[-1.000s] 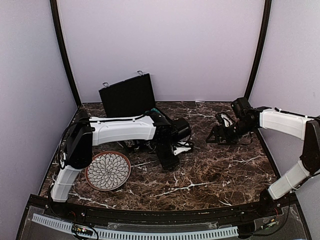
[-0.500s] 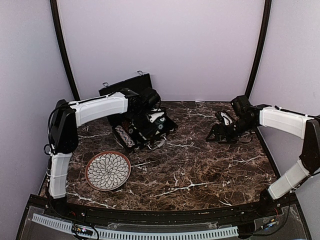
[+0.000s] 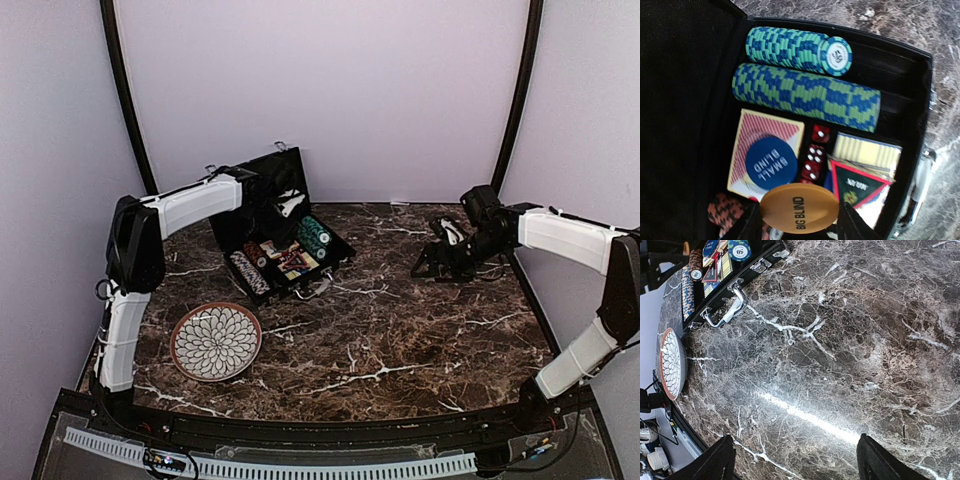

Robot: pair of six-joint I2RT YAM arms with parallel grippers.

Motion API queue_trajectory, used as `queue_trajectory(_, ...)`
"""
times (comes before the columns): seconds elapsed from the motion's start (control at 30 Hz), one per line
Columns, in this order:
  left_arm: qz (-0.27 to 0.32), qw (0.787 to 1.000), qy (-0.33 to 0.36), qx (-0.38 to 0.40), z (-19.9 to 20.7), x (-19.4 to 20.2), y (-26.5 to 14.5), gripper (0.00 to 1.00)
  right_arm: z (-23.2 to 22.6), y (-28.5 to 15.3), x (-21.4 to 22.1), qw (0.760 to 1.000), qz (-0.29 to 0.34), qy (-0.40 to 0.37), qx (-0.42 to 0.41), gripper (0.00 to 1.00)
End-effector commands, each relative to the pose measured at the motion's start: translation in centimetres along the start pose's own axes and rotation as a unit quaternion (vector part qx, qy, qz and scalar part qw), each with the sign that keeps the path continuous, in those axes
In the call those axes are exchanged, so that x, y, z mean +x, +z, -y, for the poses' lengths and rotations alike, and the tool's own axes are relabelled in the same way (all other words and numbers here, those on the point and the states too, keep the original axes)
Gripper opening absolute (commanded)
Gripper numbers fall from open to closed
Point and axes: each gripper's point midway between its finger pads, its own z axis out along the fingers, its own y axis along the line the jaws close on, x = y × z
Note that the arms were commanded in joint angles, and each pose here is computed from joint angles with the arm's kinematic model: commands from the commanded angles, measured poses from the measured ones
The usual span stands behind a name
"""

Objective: Pack up texas hold em set
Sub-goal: Place the big blind button on the dice, then close the lid of the box for the chip case.

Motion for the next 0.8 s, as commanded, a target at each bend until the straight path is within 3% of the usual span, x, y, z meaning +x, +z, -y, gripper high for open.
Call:
queue_trajectory(0.0,0.014,1.0,0.001,-0.015,-1.8,-1.2,1.0,0.53,-0.1,-0.4,-0.9,1.0,0.007,0.005,0.0,0.85)
queue_trajectory(0.13,0.022,1.0,0.003,-0.014,-2.3,-2.0,1.5,0.63,0.0,-0.4,-0.8,1.0,0.007,0.008,0.001,0.85)
queue_trajectory(0.23,0.034,0.999,0.004,-0.027,-2.9,-2.8,1.0,0.79,0.0,-0.4,-0.8,1.0,0.008,0.009,0.001,0.85)
queue_trajectory(0.3,0.042,0.999,0.003,-0.028,-3.1,-3.5,0.2,0.84,0.0,-0.3,-0.6,1.0,0.006,0.009,0.001,0.85)
queue_trajectory(0.57,0.112,0.994,-0.019,0.0,-2.8,-6.5,-6.5,0.93,0.2,-0.2,-0.6,1.0,0.011,0.01,0.002,0.86)
queue_trajectory(0.77,0.172,0.982,-0.062,-0.04,-5.4,-7.7,-13.0,0.99,0.2,-0.4,-1.1,1.0,0.016,0.006,0.007,0.86)
